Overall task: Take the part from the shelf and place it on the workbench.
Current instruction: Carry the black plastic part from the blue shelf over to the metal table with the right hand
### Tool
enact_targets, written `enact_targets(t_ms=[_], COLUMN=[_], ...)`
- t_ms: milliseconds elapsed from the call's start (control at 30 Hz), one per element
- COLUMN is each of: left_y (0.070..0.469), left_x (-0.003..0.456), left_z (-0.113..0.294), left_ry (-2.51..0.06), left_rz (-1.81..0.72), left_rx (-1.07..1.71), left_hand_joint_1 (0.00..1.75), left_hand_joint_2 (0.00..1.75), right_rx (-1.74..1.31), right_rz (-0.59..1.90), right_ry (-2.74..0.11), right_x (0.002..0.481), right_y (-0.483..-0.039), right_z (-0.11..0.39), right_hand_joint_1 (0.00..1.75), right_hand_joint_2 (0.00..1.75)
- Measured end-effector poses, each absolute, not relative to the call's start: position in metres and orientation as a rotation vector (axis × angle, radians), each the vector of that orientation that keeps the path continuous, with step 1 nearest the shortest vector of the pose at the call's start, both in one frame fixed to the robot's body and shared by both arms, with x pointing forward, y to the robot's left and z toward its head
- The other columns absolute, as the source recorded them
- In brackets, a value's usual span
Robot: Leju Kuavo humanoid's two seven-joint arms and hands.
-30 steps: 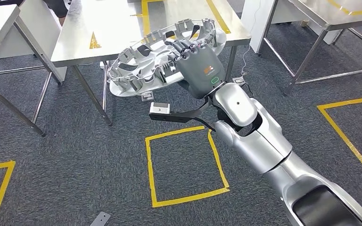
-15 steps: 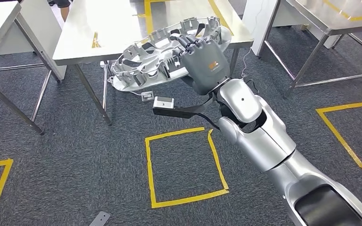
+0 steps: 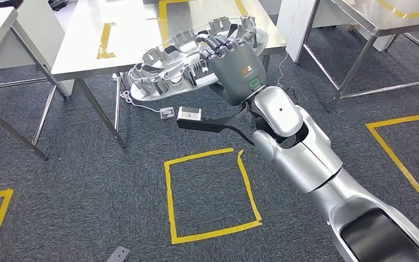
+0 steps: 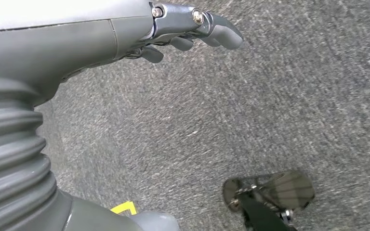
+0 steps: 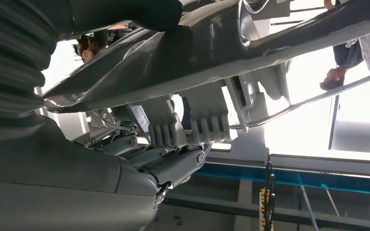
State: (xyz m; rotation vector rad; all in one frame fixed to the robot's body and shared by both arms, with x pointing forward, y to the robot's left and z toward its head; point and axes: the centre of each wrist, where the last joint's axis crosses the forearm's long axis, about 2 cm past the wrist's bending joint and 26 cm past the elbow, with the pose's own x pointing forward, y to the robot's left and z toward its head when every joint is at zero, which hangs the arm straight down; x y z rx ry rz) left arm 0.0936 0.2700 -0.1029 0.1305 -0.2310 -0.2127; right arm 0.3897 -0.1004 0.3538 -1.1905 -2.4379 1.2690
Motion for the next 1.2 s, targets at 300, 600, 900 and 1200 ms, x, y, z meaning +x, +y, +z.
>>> enact_targets(t_ms=[300,600,900,1200], left_y=[0.2696,0.2682,0.2681,0.269], left_x=[0.094,0.0935,0.0922,0.0856], left_z=[-0.1028,-0.1028,-0.1031,-0.1044], left_ry=[-0.235,-0.235,-0.236,-0.225], left_rz=[-0.213,-0.21,-0.206,-0.206], left_rx=[0.13,0.13,0.132,0.133], left_hand_joint_1=[0.0,0.0,0.0,0.0], left_hand_joint_2=[1.75,1.75,1.75,1.75], right_rx=[-1.187,-1.192,-1.188,-1.179], right_rz=[1.265,1.272,1.273,1.274], right_ry=[-2.438,-2.42,-2.424,-2.415], right_x=[0.393,0.3966,0.3974,0.3979], right_y=[-0.1015,-0.1033,-0.1019,-0.1022], right_z=[0.355,0.3527,0.3544,0.3512], right_hand_joint_1=[1.75,1.75,1.75,1.75], right_hand_joint_2=[1.75,1.75,1.75,1.75])
